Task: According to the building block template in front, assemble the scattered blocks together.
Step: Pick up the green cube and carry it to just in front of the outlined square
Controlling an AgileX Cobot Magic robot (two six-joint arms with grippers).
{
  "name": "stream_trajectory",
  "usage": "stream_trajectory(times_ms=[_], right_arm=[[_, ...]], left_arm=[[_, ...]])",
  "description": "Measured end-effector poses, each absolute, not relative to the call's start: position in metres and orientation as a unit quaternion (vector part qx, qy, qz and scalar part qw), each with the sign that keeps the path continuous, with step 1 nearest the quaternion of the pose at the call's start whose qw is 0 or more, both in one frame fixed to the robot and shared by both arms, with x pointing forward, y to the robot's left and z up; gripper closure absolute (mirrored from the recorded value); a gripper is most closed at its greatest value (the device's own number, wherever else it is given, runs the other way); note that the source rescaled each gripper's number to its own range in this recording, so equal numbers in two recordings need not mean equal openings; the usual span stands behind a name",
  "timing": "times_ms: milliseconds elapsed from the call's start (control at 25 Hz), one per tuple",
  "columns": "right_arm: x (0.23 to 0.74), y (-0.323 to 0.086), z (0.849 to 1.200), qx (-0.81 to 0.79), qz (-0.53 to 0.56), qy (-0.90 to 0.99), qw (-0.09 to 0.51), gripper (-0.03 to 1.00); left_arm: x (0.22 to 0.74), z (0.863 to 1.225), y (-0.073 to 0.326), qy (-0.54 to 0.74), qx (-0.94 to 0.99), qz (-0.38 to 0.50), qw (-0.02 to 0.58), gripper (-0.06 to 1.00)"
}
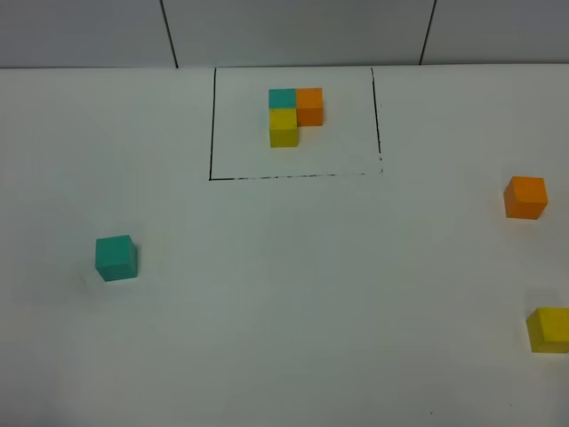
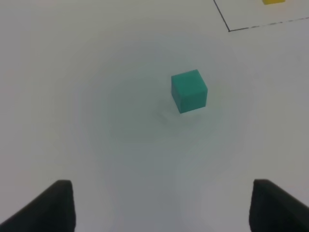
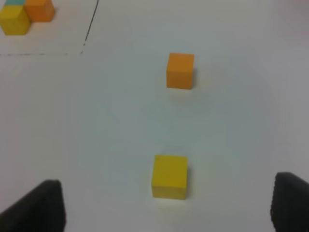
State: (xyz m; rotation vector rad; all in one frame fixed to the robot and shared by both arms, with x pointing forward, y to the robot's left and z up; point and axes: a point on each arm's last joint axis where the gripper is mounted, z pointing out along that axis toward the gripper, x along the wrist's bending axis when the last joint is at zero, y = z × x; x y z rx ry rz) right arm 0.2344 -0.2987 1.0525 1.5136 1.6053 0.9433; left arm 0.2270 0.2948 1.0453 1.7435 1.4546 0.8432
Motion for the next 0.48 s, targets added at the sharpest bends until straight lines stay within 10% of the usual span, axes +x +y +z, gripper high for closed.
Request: stream_trajectory(times_ms=[480], right_arm=[[0.2344,-0.2987,1.0525,0.588,0.366,0.623,0.363,0.24]], left_arm=[[0.2296,1.0457,0.2949,0.567,0.674,0.321,0.348,0.19]])
